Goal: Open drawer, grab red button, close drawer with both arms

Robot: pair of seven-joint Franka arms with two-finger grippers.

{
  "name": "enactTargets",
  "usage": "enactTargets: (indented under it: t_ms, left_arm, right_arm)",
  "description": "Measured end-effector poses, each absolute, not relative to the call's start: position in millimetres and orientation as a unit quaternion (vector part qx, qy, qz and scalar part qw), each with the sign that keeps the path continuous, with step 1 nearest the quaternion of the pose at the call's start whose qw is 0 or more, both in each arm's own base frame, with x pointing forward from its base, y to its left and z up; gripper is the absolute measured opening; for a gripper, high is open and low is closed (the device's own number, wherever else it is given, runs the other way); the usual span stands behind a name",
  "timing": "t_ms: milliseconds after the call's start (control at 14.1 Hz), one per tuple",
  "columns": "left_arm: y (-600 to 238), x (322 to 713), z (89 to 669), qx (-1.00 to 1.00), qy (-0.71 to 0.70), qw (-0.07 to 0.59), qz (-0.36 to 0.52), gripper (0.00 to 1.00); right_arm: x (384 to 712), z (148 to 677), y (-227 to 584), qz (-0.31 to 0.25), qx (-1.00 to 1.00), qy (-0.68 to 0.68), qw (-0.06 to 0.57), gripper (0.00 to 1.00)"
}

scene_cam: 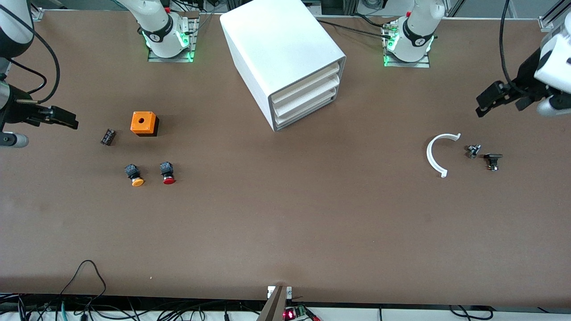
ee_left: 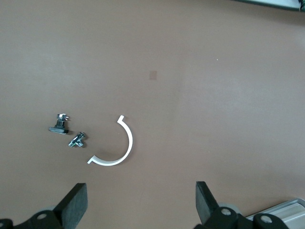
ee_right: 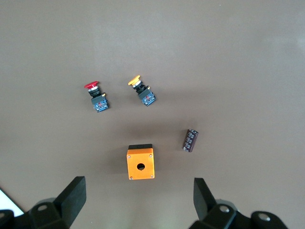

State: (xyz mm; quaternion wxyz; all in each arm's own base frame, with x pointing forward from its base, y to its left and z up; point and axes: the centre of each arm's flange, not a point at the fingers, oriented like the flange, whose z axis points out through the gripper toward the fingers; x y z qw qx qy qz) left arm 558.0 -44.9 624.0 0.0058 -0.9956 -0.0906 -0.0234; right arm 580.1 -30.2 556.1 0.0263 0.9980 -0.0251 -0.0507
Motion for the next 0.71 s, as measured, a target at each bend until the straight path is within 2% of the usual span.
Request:
enactTargets:
  t_ms: [213, 711]
  left_arm:
    - [-47.5, 572.9, 604.3, -0.996, -0.087, 0.005, -0.007, 1.00]
    - [-43.3, 571.7, 607.2, -0.998, -0.061, 0.006, -0.003, 1.00]
  right_arm:
    - [566.6, 557.0, -31.1, -0.039, 0.999, -0.024, 0.023, 1.00]
    - [565.0, 557.1, -28.1, -0.039, 0.999, -0.021, 0.023, 1.00]
